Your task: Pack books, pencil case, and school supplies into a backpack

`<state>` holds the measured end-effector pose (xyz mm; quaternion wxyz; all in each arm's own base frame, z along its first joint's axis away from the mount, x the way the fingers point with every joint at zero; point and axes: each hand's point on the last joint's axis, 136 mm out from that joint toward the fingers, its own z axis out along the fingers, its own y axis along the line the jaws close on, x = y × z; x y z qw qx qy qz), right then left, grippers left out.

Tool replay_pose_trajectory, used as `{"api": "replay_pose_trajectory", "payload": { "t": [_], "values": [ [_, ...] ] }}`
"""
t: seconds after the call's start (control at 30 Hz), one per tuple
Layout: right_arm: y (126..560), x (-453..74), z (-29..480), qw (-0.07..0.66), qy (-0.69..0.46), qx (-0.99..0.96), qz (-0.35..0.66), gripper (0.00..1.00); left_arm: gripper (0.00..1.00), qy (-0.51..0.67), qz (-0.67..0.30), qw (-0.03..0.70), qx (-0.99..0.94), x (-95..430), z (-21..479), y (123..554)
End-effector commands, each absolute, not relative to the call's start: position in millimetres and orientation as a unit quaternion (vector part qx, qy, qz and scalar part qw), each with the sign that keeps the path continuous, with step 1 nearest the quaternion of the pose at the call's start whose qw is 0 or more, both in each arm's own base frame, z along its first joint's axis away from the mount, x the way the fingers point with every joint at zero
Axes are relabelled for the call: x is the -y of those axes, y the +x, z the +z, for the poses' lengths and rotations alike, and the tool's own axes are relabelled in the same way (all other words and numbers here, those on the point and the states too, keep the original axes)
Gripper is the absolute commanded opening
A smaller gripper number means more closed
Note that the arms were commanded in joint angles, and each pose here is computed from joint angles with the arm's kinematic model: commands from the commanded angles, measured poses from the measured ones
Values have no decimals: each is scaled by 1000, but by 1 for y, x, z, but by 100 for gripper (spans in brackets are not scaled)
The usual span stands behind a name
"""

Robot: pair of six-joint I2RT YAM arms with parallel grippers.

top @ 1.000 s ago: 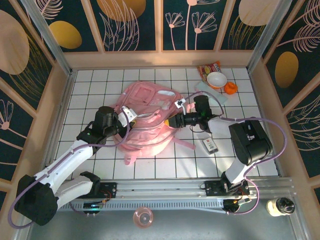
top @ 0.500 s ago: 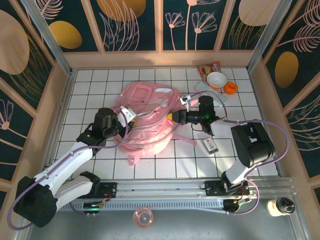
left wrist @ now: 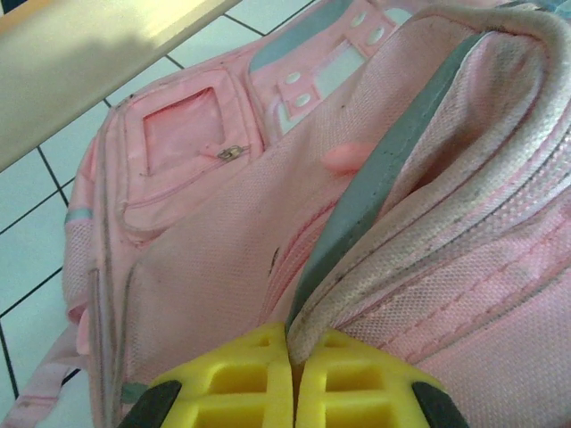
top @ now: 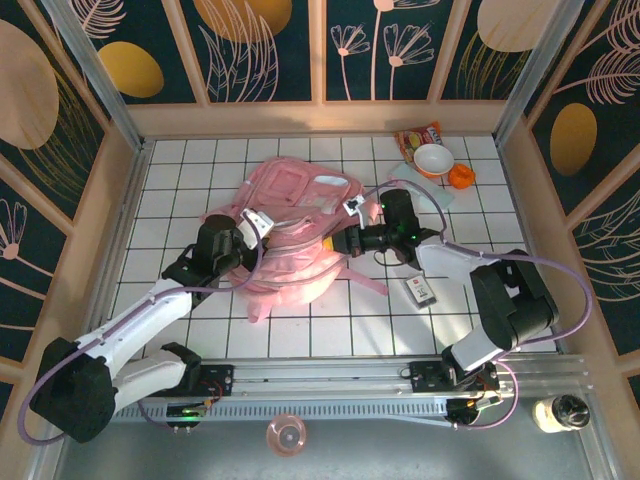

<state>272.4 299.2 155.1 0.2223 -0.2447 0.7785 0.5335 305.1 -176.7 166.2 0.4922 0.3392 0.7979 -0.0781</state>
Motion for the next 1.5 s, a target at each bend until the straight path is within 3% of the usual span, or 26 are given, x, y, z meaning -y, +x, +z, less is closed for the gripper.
{"api": "replay_pose_trajectory", "payload": {
  "t": [0.0,0.3,0.57,0.7,0.9,1.23,1.47],
  "values": [
    [277,-289,166,249,-252,-765,538,6,0,317,-124,562,-754,192,208,311],
    [290,-282,159,286,-252,-722,577,33,0,351,-185,568,-721,206,219,287],
    [283,-281,175,299,-261,-677,620,37,0,371,-227,565,-701,217,226,275],
    [269,-280,178,298,-284,-663,626,15,0,352,-206,570,-713,210,224,283],
    [253,-286,176,286,-311,-669,612,0,0,289,-154,581,-745,190,222,306],
    [247,-310,176,274,-335,-723,539,0,0,242,-104,586,-767,191,225,327],
    [241,-327,168,250,-301,-766,510,0,0,169,-168,593,-769,217,243,334]
  ]
}}
